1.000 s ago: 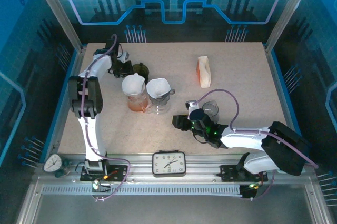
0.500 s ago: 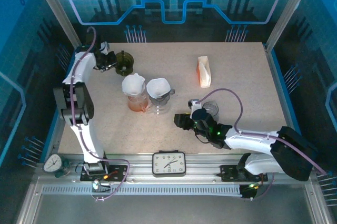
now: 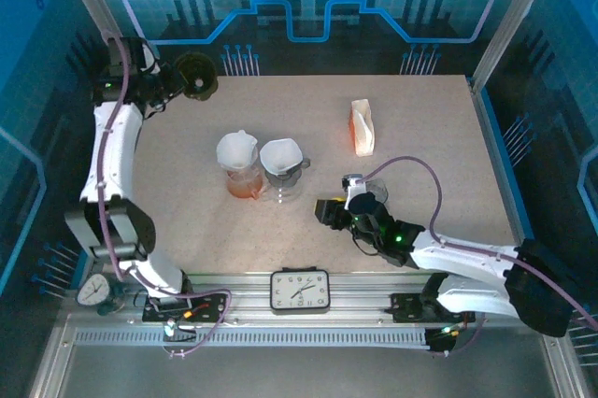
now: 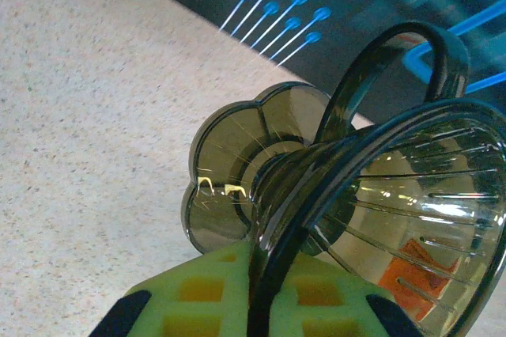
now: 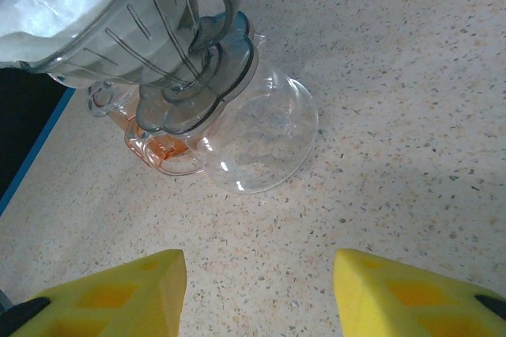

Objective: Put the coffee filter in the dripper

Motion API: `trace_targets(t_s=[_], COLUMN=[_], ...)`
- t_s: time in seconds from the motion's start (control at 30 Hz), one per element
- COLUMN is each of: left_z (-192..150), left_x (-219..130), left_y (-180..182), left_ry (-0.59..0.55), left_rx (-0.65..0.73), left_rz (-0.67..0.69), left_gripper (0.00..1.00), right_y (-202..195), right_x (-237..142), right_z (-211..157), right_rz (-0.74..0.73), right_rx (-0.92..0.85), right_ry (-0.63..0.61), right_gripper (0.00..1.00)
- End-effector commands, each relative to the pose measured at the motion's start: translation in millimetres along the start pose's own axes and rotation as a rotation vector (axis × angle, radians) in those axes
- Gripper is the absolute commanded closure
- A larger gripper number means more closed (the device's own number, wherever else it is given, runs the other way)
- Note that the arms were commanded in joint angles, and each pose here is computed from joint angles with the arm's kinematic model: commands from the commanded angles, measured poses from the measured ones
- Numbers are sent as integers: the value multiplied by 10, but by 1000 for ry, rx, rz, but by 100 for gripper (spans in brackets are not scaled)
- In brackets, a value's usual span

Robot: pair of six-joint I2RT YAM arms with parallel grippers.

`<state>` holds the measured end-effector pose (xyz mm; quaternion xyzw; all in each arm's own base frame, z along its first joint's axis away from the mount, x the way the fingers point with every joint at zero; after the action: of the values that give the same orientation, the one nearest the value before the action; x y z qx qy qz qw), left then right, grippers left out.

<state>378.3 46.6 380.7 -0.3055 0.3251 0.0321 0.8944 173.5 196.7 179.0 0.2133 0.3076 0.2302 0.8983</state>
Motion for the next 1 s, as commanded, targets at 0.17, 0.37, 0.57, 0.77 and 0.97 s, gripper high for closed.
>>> trace_targets(t_s=[0.17,0.37,0.57,0.77,0.97], left_z=[-638,-1296,-1874,-2276,-2699], left_x=[-770,-1103,-1287,-1324,-1121], left_y=[-599,-688,-610,-515,-495], left_ry=[18,104,212,303,404], left_rx=[107,181,221,239,264], left_rz=[-224,-308,-352,-378,-383], left_gripper=[89,89,89,89,89], right_y=[-33,-79,-284,-551,-811], right_x=[-278,-551,-663,-676,-610], right_z=[187,346,452,528,637], right_rz=[-87,-176,-323,-433,-456], right_rx=[-71,-119,-101,-39,61], right_ry=[-37,-55,14,111,167], right_gripper=[46,46,46,44,44])
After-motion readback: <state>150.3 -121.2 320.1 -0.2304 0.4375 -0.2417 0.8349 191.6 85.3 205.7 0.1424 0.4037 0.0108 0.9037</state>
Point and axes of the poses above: each hand's point on the last joint's axis, 136 mm out from that joint toward the fingers, its own x axis out along the fingers, its own y axis along the line the jaws close on, z = x × y, the point moved 10 cm from there along -x, back along the fingers, and after that the axes turned 1 degree about x, right-handed, at the moved point
